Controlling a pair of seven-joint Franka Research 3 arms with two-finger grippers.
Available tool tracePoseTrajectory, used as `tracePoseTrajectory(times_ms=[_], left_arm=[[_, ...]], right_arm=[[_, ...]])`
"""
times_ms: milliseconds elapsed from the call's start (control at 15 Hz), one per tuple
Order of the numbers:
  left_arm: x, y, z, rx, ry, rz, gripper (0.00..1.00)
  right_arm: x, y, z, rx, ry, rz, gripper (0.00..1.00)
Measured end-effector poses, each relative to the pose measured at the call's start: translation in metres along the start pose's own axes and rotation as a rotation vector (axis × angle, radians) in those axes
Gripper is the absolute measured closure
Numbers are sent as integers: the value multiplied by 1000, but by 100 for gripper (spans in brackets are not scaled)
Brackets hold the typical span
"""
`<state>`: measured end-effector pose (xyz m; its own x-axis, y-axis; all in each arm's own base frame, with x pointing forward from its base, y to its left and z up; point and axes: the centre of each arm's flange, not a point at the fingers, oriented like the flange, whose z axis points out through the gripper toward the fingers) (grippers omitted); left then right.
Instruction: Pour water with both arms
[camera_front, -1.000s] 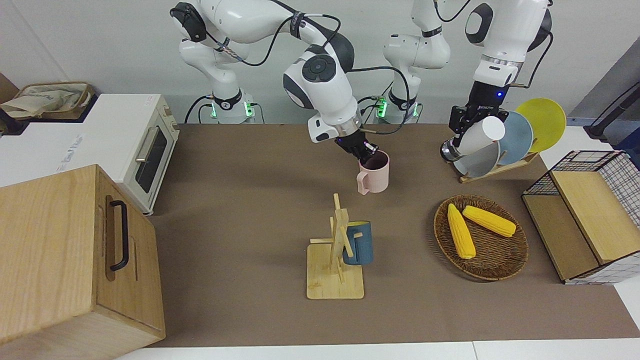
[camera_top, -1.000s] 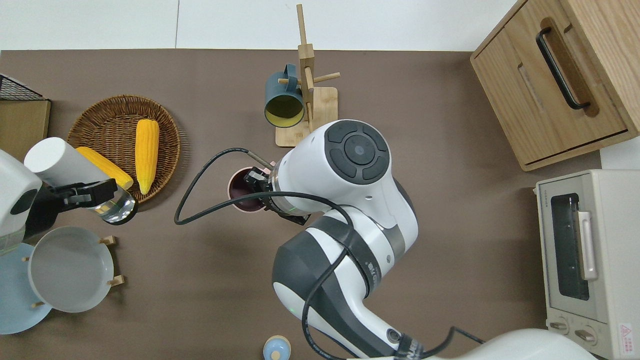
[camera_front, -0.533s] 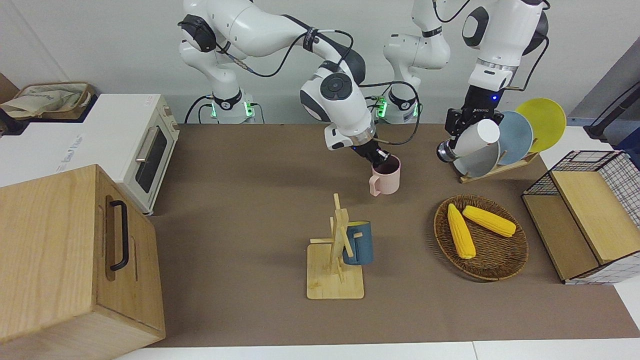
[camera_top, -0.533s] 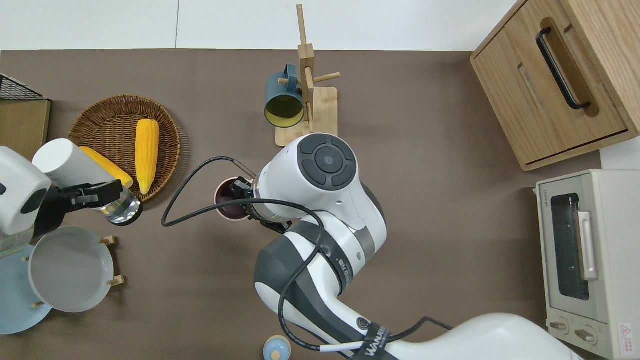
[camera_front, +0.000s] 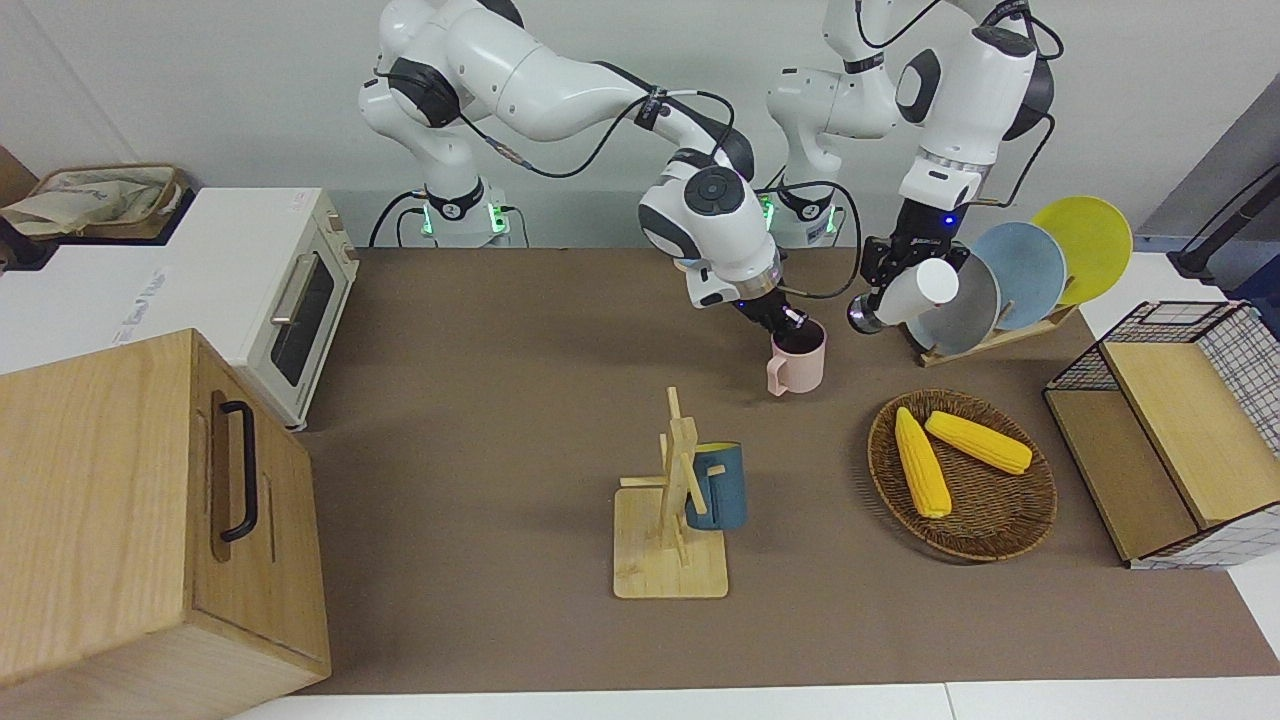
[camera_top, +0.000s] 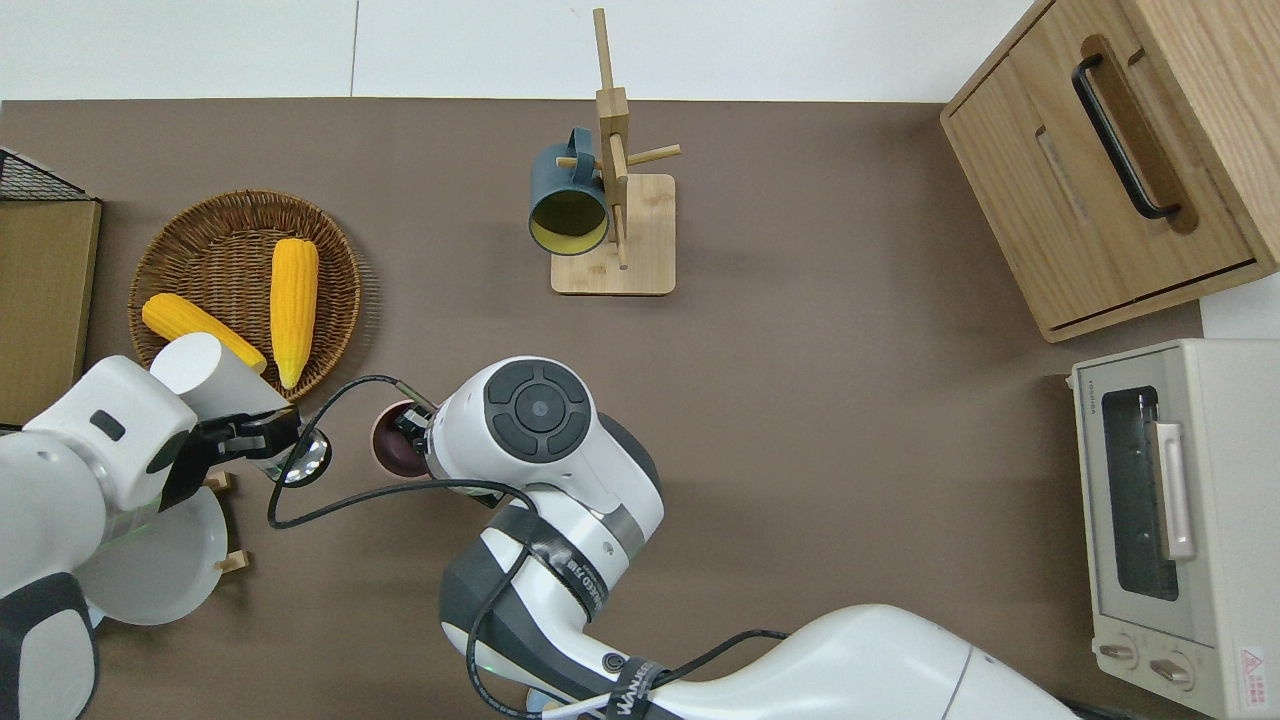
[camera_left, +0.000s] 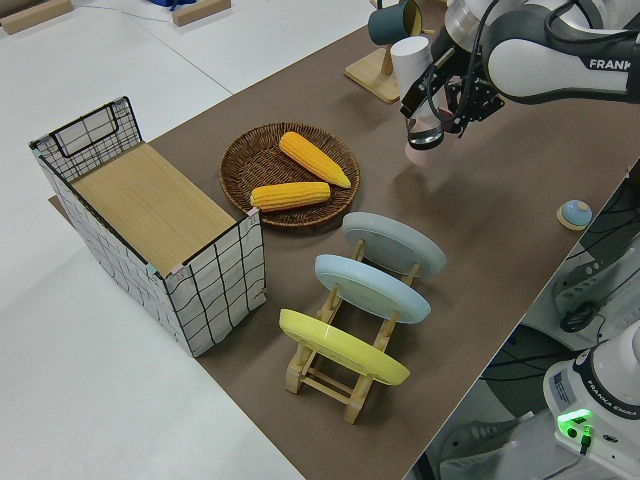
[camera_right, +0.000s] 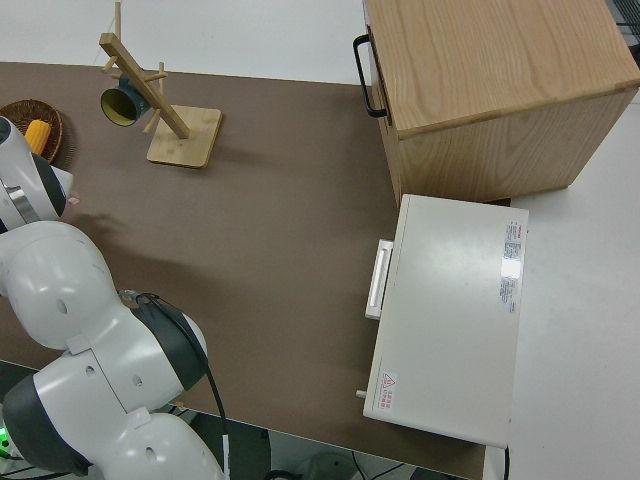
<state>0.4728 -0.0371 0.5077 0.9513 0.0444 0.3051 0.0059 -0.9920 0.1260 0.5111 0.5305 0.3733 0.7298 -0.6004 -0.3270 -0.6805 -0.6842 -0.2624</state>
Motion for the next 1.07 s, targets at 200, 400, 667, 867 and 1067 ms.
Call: tracePoseTrajectory(times_ms=[200, 400, 667, 867, 1067], left_arm=[[-15, -2, 3, -6, -3, 3, 37], [-15, -2, 2, -7, 0, 4, 37], [-16, -2, 2, -6, 1, 4, 37], [-15, -2, 2, -7, 4, 4, 37], [-15, -2, 2, -7, 7, -1, 37]], right_arm=[[-3, 3, 30, -5, 8, -19, 94], [0, 3, 32, -7, 14, -23, 82], [0, 3, 31, -4, 16, -25, 27], [2, -3, 22, -7, 20, -22, 1], [6, -13, -8, -57, 27, -23, 1]])
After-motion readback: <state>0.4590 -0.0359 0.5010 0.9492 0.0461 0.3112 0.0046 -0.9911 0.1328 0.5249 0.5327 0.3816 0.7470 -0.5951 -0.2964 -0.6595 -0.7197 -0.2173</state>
